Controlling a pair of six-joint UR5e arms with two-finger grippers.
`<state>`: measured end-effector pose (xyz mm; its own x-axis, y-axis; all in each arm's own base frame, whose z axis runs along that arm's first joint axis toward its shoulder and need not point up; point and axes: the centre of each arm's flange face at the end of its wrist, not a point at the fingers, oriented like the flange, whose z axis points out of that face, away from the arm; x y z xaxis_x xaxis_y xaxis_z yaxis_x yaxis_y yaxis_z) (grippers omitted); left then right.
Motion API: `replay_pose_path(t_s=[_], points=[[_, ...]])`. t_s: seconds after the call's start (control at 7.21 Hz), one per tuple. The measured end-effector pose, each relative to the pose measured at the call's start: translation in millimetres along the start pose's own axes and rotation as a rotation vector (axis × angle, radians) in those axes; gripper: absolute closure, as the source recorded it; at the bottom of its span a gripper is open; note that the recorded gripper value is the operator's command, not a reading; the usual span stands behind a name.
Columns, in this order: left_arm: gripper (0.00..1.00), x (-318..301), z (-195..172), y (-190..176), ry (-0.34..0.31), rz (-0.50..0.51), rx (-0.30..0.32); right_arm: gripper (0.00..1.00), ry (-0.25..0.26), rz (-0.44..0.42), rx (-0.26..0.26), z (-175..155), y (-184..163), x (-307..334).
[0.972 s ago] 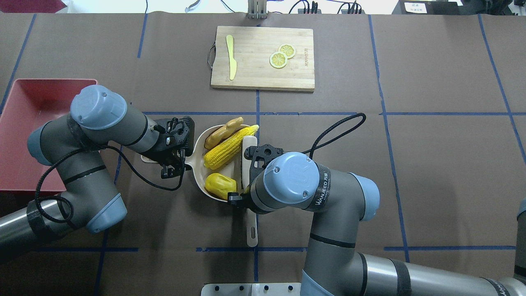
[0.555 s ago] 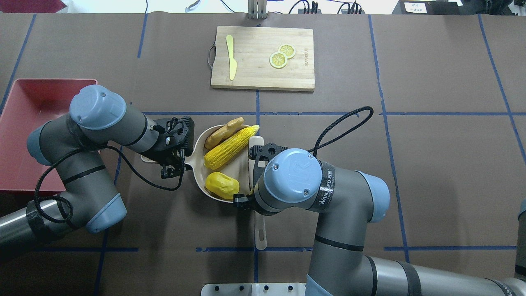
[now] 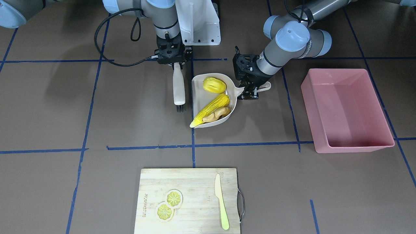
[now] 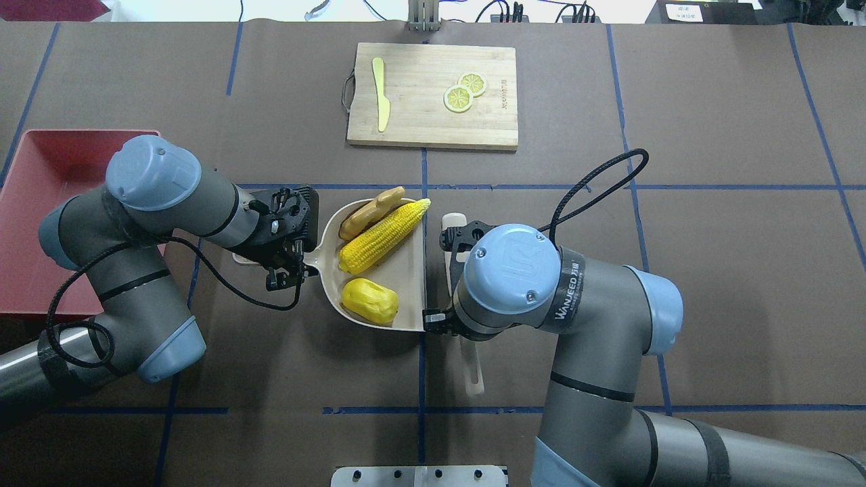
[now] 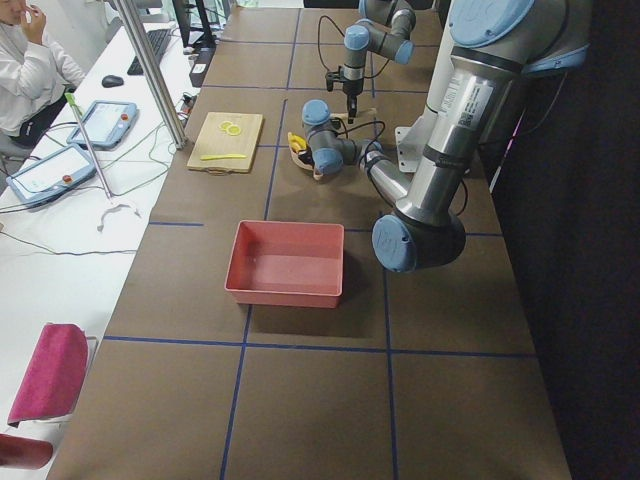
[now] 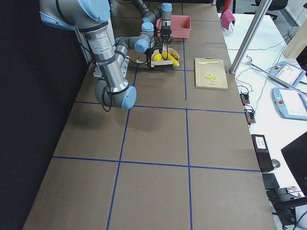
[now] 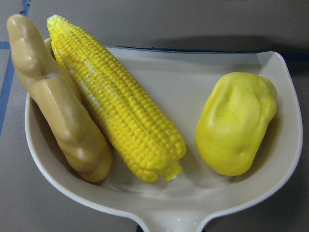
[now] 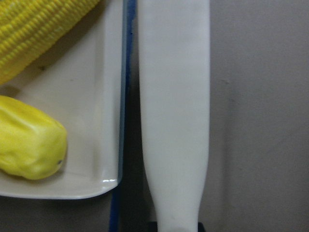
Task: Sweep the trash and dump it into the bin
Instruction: 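Lift the loaded dustpan with the left gripper while the right gripper withdraws the brush, then carry the dustpan with the left gripper over the pink bin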
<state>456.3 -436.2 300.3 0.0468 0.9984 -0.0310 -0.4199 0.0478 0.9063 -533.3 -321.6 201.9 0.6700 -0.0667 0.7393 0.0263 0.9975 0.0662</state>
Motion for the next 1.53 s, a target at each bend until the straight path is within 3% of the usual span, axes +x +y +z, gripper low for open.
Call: replay_pose_path(t_s=[0.69, 0.97, 1.39, 1.53], points=[[1.0, 3.0, -63.5, -8.5, -0.056, -0.106, 0.107, 1.0, 0.022, 0.045, -0.007, -17.1, -30.0, 56.3], [1.0, -8.2, -89.3, 17.3, -0.062, -0.138, 0.155, 1.0, 0.03, 0.052, 0.002, -17.9, -37.6, 64.5], [1.0, -43.2, -149.3, 73.4, -0.029, -0.183, 0.187, 1.0, 0.038, 0.055, 0.009, -16.6, -40.5, 69.0], [1.0, -53.3, -167.1, 93.0, -0.046, -0.192, 0.194, 1.0, 0.041, 0.056, 0.008, -15.2, -40.6, 70.1]])
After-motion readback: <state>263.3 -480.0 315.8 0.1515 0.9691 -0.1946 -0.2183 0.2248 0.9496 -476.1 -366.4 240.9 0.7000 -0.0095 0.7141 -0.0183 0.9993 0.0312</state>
